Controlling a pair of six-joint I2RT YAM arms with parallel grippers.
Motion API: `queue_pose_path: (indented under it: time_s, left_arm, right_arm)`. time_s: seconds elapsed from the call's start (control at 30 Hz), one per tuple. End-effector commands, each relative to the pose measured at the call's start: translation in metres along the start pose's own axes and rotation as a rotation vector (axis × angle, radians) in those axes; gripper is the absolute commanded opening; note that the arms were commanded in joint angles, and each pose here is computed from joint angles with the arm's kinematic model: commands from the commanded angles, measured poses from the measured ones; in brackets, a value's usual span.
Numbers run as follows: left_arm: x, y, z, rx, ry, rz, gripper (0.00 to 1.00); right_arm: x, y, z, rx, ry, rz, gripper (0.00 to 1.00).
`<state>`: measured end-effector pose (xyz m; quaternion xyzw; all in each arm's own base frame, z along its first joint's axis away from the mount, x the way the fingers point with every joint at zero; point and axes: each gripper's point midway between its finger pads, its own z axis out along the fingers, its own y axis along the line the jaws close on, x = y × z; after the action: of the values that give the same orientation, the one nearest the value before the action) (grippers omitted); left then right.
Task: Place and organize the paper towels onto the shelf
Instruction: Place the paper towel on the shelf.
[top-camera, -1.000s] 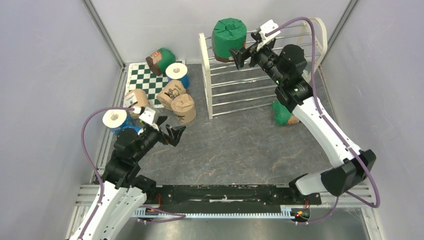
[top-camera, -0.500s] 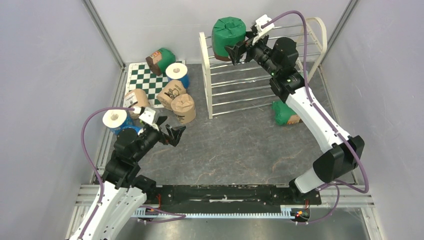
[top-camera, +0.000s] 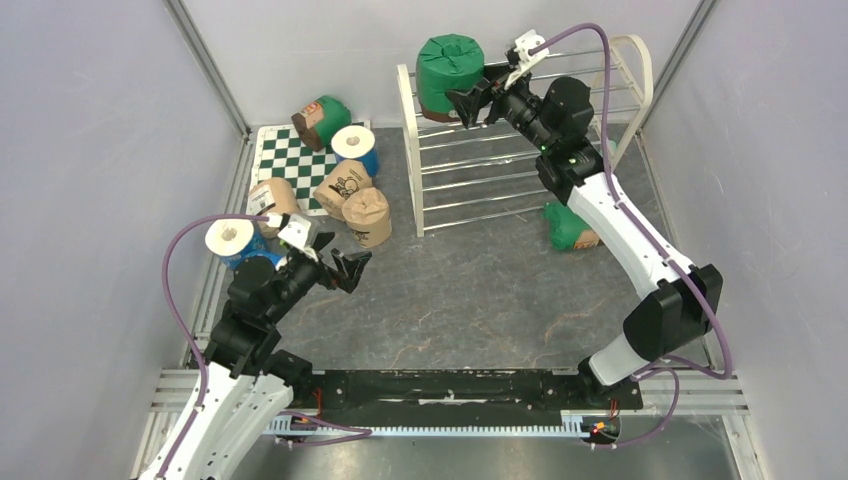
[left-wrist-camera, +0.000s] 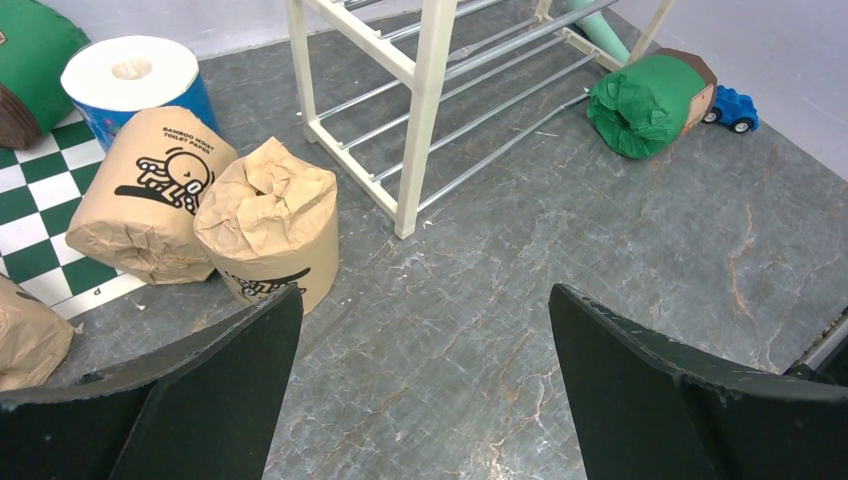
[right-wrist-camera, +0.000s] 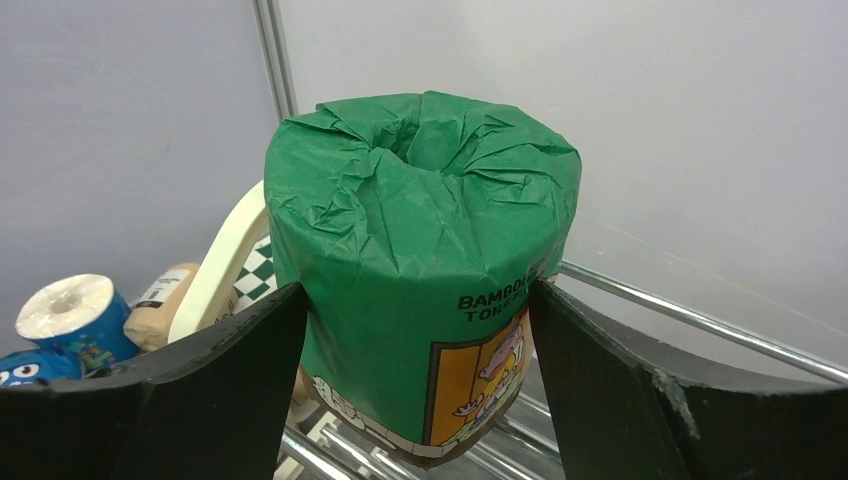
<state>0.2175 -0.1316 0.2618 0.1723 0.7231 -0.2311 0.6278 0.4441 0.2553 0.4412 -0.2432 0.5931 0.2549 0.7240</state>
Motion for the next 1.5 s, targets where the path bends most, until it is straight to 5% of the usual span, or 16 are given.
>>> queue_pose_path:
  time_s: [0.0, 0.47, 0.67, 0.87, 1.17, 1.47]
  left_arm:
    - [-0.006, -0.001, -0.001, 0.013, -0.021, 0.039, 1.00]
    - [-0.007, -0.001, -0.002, 0.010, -0.023, 0.039, 1.00]
    - [-0.007, -0.001, -0.002, 0.008, -0.025, 0.040, 1.00]
    - [-0.006, -0.001, -0.002, 0.011, -0.023, 0.038, 1.00]
    - [-0.008, 0.001, -0.003, -0.004, -0.031, 0.038, 1.00]
    - [-0.009, 0.013, -0.004, -0.079, -0.026, 0.020, 1.00]
  right_arm:
    - [0.003, 0.010, -0.003, -0.034, -0.038, 0.057, 0.81]
    - [0.017, 0.003, 0.000, -0.007, -0.080, 0.015, 0.82]
    - [0.011, 0.003, -0.006, -0.002, -0.074, -0.010, 0.98]
    - [-0.013, -0.008, -0.029, 0.088, -0.073, -0.067, 0.98]
    - [-0.038, -0.041, -0.100, 0.378, -0.052, -0.111, 0.98]
    - [0.050, -0.069, -0.209, 0.734, 0.185, -0.055, 0.98]
